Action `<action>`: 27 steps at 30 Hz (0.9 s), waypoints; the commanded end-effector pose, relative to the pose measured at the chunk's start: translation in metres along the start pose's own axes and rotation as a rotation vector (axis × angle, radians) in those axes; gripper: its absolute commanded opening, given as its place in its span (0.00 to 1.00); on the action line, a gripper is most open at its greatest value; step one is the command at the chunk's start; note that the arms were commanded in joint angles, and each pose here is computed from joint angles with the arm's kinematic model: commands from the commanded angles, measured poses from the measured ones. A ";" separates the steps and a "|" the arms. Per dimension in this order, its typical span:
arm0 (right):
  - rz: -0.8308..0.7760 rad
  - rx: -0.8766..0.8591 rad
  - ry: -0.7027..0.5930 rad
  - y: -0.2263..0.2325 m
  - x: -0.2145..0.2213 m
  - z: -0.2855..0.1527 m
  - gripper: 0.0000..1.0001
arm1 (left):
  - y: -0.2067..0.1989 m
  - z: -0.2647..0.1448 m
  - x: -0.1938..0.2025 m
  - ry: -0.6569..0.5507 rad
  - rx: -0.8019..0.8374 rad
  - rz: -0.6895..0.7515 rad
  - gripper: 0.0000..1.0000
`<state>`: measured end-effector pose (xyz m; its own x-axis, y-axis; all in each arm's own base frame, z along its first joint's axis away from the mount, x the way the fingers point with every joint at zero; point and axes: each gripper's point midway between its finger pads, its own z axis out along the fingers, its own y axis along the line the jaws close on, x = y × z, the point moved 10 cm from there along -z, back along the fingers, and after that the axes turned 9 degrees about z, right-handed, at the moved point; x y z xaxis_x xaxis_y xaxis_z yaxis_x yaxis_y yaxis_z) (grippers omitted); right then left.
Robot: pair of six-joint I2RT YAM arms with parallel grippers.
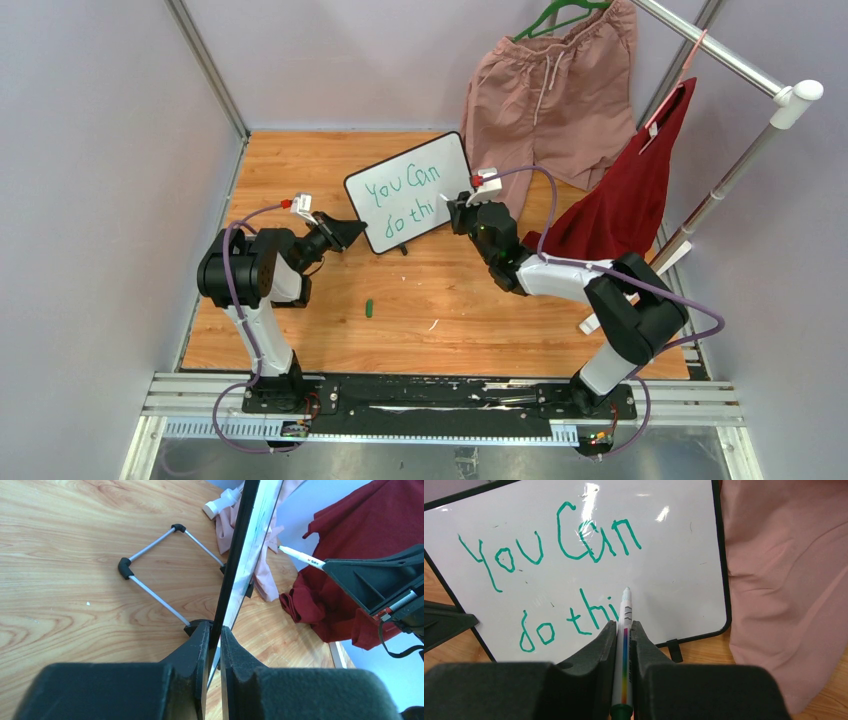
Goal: Write a sentence on the whiteboard
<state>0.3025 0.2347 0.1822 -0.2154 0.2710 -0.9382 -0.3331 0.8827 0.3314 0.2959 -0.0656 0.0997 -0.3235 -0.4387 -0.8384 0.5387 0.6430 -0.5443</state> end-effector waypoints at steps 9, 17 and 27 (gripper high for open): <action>0.013 0.004 -0.018 0.004 -0.008 0.011 0.00 | 0.001 0.000 0.003 -0.009 0.001 0.028 0.00; 0.005 0.008 -0.008 0.005 -0.007 0.015 0.00 | 0.001 0.000 0.003 -0.010 -0.001 0.030 0.00; 0.002 0.004 0.013 0.003 0.000 0.013 0.00 | 0.001 0.000 0.002 -0.011 -0.002 0.030 0.00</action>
<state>0.3102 0.2418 0.1834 -0.2260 0.2660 -0.9371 -0.3350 0.8821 0.3312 0.2959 -0.0657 0.0997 -0.3233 -0.4384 -0.8386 0.5388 0.6432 -0.5440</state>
